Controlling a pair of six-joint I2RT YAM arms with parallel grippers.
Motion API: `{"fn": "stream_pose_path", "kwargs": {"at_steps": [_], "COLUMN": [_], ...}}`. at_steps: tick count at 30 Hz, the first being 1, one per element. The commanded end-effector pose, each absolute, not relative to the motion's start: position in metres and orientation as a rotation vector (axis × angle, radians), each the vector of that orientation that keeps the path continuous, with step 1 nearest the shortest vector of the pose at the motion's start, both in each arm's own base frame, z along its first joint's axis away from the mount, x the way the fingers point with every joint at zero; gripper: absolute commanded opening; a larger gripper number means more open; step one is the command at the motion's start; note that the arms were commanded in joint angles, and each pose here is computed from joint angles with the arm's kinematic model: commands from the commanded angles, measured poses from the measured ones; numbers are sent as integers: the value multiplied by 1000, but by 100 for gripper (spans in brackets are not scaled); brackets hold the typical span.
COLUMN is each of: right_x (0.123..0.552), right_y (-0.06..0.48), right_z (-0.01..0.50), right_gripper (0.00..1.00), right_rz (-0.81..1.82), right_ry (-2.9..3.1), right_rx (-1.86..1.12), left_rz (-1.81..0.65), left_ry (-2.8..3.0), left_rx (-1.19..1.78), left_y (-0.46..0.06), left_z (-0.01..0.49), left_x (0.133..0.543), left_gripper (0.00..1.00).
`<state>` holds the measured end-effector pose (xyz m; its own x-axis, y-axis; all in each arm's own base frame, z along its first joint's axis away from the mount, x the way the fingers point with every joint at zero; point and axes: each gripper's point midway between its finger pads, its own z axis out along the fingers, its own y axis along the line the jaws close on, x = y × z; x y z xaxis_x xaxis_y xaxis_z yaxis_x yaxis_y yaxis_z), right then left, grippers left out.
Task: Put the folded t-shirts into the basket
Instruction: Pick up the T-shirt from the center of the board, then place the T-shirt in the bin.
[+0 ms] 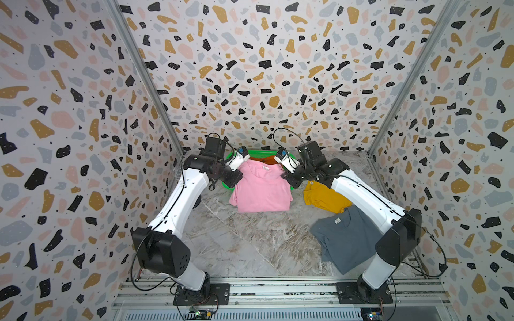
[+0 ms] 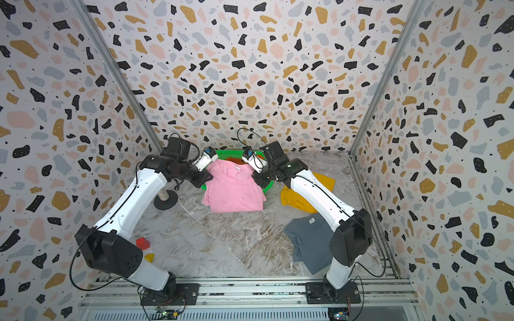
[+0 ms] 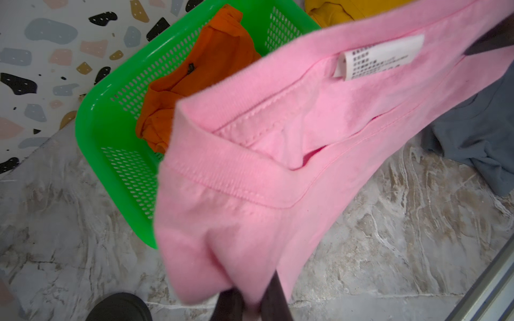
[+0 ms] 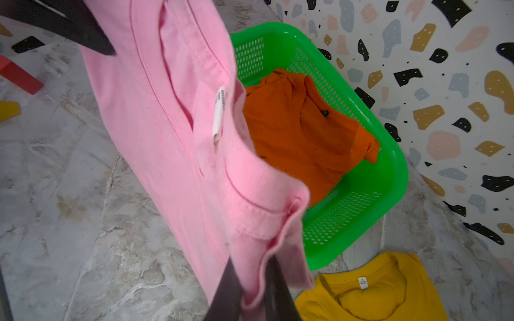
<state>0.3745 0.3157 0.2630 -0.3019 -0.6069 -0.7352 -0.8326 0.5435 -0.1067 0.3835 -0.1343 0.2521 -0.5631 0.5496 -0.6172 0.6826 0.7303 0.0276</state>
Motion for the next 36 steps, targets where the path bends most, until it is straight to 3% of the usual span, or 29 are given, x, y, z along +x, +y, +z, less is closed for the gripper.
{"fn": "stream_pose_path", "kwargs": {"at_steps": [1,13,36], "right_x": [400,495,554], "right_y": [315,311,317], "right_z": [281,244,165], "right_gripper": [0,0,0], "right_rz": [269,179,78], "right_ry": [1992,2076,2130], "right_rx": [-1118,-1039,-1061], "left_rz": [-245,-239,-181], "left_ry": [2340,2390,2330], "left_rx": [870,752,766], "left_y": [-126,-122,-130], "left_z": [255,213,156], "left_x": [407,495,583], "left_gripper": [0,0,0]}}
